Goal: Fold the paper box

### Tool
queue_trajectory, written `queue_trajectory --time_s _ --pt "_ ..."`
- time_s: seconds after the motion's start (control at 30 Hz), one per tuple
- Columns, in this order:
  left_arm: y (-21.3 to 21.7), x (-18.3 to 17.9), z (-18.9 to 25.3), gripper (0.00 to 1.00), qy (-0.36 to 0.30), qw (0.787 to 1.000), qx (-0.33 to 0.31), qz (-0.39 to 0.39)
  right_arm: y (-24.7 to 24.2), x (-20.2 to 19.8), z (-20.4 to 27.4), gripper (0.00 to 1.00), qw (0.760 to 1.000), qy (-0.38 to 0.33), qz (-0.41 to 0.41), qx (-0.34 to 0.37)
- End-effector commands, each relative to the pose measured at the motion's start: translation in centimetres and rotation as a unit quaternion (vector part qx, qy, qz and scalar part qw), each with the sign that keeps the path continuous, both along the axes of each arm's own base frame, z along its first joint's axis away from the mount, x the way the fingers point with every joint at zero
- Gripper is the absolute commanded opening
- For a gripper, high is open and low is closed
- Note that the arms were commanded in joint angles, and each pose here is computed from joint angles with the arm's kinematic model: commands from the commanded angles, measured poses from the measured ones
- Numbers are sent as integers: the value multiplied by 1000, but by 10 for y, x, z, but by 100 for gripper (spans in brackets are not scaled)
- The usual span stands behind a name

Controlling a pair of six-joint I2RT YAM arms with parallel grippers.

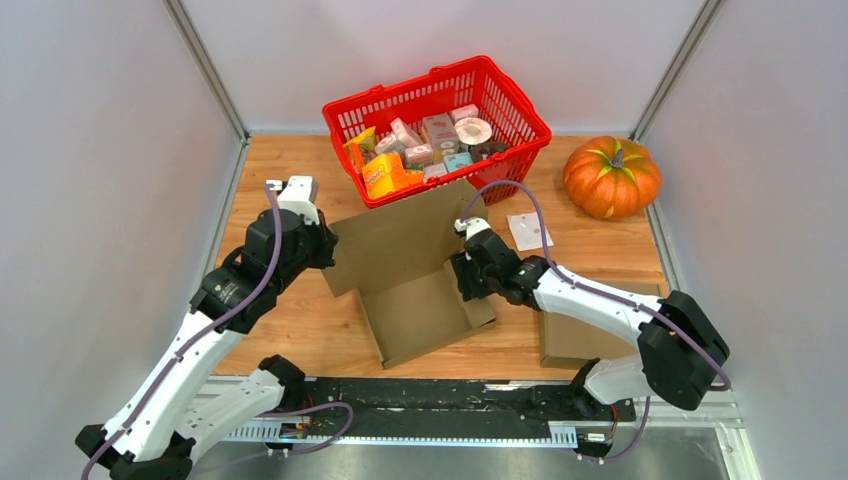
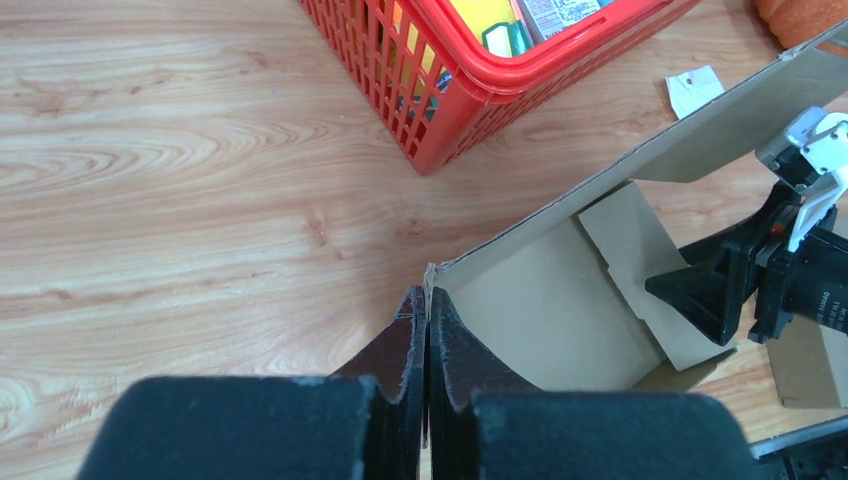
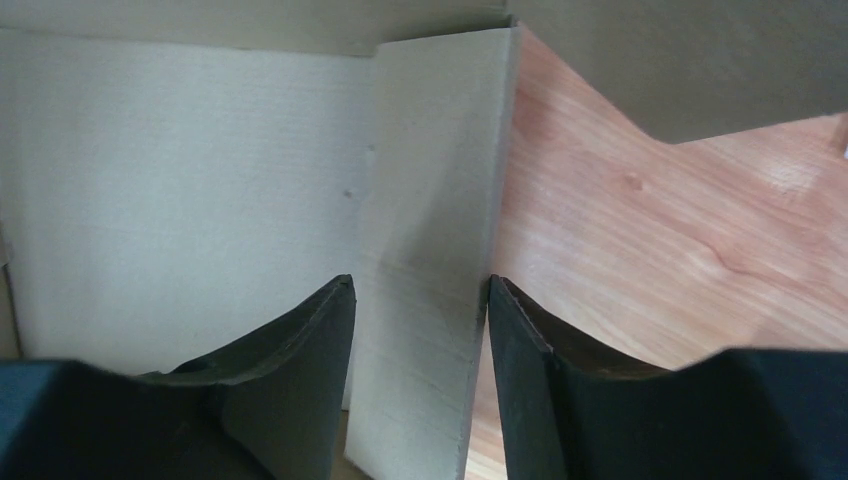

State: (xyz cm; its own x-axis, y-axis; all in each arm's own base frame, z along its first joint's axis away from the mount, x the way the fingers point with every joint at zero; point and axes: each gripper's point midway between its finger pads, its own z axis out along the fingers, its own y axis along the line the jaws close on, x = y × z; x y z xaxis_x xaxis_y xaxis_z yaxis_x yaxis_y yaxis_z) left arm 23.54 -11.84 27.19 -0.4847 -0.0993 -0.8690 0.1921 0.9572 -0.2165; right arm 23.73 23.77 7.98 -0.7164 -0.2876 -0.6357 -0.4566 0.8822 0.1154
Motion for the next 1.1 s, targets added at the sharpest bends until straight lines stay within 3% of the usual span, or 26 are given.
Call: queue_trajectory --time_s 0.0,0.17,0.47,0.67,0.8,0.83,0.87,0.97,1.07 --pt "-5 -4 -3 0 7 1000 12 -27 7 17 7 52 998 -56 -11 0" --pt "-6 -3 -4 0 6 999 20 -34 -8 16 3 67 996 -63 -33 -46" --pt "0 -2 -3 0 0 999 37 -30 -30 15 -13 67 994 -52 -49 -83" --pt "-1 -2 -5 0 5 999 40 -33 -15 11 -7 68 999 -38 -10 -8" --pt "-4 -1 -4 0 4 999 36 -39 0 11 -30 55 1000 -3 17 -13" --pt "-5 -1 -2 0 3 999 35 -40 3 14 -30 44 1000 -7 16 -17" --pt "-5 -1 -4 0 7 999 36 -40 4 16 -34 41 999 -8 10 -31" --pt "-5 -1 -1 0 3 999 35 -40 -4 28 -26 30 993 -60 -45 -92" --pt "-4 -1 3 0 -5 999 33 -37 -22 34 -30 5 968 -100 -100 -205"
